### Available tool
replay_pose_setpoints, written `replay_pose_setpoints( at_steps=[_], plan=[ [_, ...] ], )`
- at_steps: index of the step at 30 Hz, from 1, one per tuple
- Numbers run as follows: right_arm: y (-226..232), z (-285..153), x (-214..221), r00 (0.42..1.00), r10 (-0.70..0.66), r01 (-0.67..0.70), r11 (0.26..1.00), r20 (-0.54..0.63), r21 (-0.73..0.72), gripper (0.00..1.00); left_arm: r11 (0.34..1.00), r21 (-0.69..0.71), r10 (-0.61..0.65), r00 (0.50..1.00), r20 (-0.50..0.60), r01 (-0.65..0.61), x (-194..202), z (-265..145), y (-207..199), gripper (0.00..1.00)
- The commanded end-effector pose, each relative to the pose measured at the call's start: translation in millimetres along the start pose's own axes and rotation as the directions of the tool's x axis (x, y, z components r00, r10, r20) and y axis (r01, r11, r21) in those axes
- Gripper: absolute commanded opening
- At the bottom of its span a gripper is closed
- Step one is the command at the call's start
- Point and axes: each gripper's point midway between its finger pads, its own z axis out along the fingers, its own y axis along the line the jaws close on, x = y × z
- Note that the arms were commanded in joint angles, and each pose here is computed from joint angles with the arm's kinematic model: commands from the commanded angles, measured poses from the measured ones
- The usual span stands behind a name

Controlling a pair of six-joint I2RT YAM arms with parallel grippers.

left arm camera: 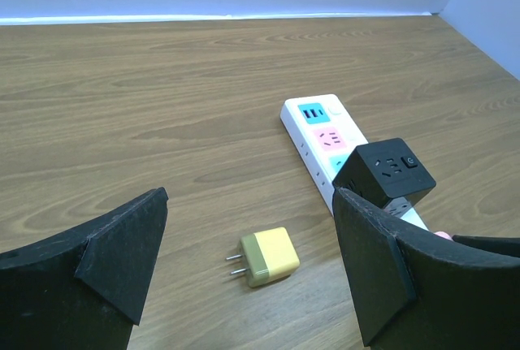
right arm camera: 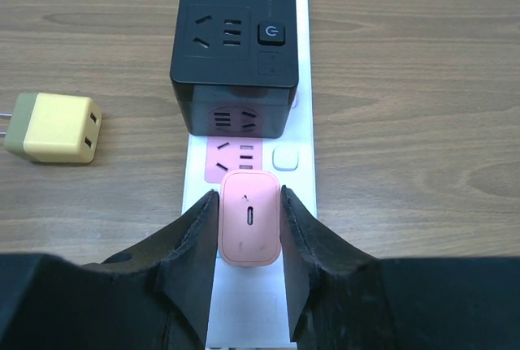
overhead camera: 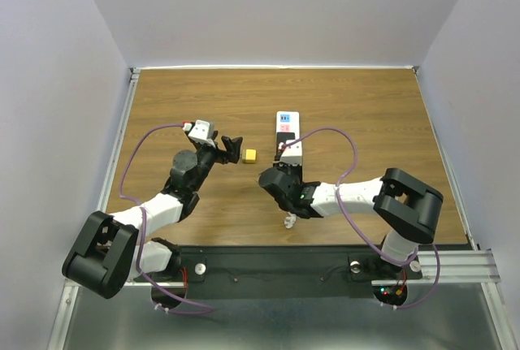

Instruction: Insert the plug

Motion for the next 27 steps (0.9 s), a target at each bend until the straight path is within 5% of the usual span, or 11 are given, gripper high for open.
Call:
replay_pose_setpoints(
  at_steps=[1, 6, 10, 16, 22, 27],
  plan=[
    [-49.2, -22.5, 96.7, 0.932, -0.206, 0.208, 0.978, -0.299, -0.026, 0.00, 1.000, 0.019, -0.005, 0.997, 0.075, 0.003, -20.3, -1.6, -3.4, 0.94],
    [-49.0, -26.2, 78.2, 0.949, -0.163, 0.165, 0.986, -0.269, -0.017, 0.04, 1.000, 0.021, -0.006, 0.997, 0.076, 0.005, -20.3, -2.3, -3.7, 0.94],
    [-38.1, -25.4, 60.6, 0.956, -0.164, 0.160, 0.986, -0.243, -0.037, 0.52, 1.000, 0.023, -0.011, 0.997, 0.076, 0.009, -19.7, -3.8, -4.0, 0.94],
    [-21.6, -32.2, 7.0, 0.981, -0.115, 0.102, 0.991, -0.156, -0.084, 0.92, 1.000, 0.019, -0.013, 0.997, 0.077, 0.011, -19.5, -4.0, -3.2, 0.94],
    [-20.8, -47.7, -39.1, 0.995, -0.061, 0.049, 0.989, -0.082, -0.140, 0.96, 1.000, 0.019, -0.013, 0.997, 0.078, 0.011, -19.3, -4.9, -3.2, 0.94],
    [-15.0, -50.5, -26.8, 0.991, -0.073, 0.050, 0.980, -0.114, -0.190, 1.00, 1.000, 0.022, -0.013, 0.997, 0.079, 0.011, -19.3, -5.2, -3.7, 0.94]
  ],
)
